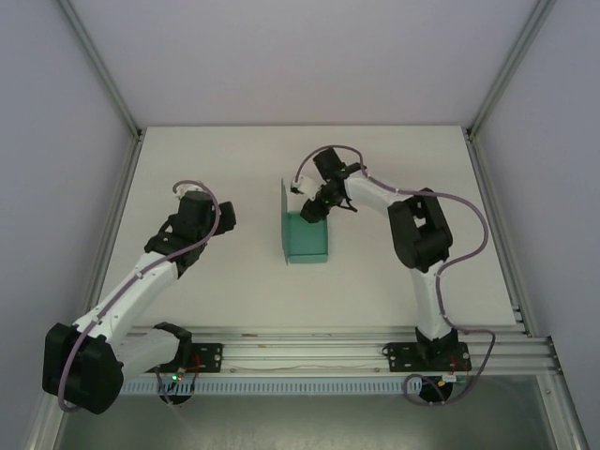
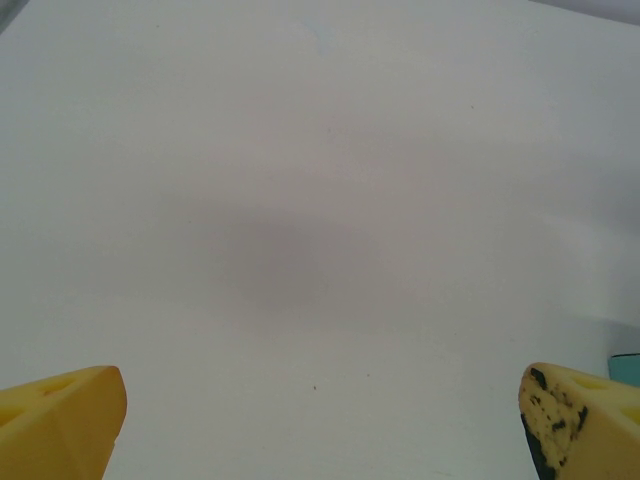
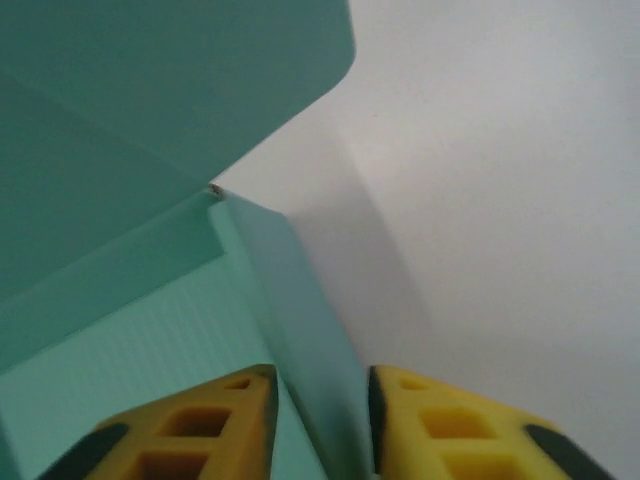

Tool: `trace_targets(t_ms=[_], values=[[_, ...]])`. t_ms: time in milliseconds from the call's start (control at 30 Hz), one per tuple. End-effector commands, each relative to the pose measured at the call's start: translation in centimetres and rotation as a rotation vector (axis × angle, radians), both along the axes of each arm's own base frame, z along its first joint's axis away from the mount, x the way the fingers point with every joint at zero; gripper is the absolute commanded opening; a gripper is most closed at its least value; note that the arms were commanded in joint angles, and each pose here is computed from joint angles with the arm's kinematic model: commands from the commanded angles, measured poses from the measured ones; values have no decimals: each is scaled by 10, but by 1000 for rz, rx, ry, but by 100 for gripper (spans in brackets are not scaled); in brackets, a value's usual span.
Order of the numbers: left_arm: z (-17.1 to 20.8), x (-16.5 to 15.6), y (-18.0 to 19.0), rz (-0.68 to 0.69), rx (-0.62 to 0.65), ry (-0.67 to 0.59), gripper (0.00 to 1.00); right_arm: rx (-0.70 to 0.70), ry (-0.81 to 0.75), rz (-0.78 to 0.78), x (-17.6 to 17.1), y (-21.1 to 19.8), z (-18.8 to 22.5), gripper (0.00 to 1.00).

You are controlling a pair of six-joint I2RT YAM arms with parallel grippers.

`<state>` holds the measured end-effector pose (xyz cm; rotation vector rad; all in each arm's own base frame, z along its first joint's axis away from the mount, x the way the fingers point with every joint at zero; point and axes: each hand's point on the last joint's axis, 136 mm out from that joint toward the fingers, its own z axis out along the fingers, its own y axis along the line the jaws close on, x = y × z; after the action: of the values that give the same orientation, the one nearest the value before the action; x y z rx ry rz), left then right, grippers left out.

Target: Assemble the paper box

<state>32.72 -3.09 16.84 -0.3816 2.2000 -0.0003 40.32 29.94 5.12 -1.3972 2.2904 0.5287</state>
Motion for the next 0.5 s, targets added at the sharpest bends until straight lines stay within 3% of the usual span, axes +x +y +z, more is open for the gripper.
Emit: trace_targets(t_ms=[0,167,267,333,467], values=[[23,7,-5,-34,-23,-75,100,13,-79,-114,10,-4,15,20],[37,6,-3,-12,-44,-111,100,13,-178,-426,25,-30,36,11],[36,5,0,8,-42,-110,100,-10,-220,-815,27,-65,46,10],[32,5,0,12,-42,-100,100,-58,-182,-1057,12,-90,41,10],[25,9,-6,-21,-42,-86,100,-131,-132,-1200,-31,-97,27,7]])
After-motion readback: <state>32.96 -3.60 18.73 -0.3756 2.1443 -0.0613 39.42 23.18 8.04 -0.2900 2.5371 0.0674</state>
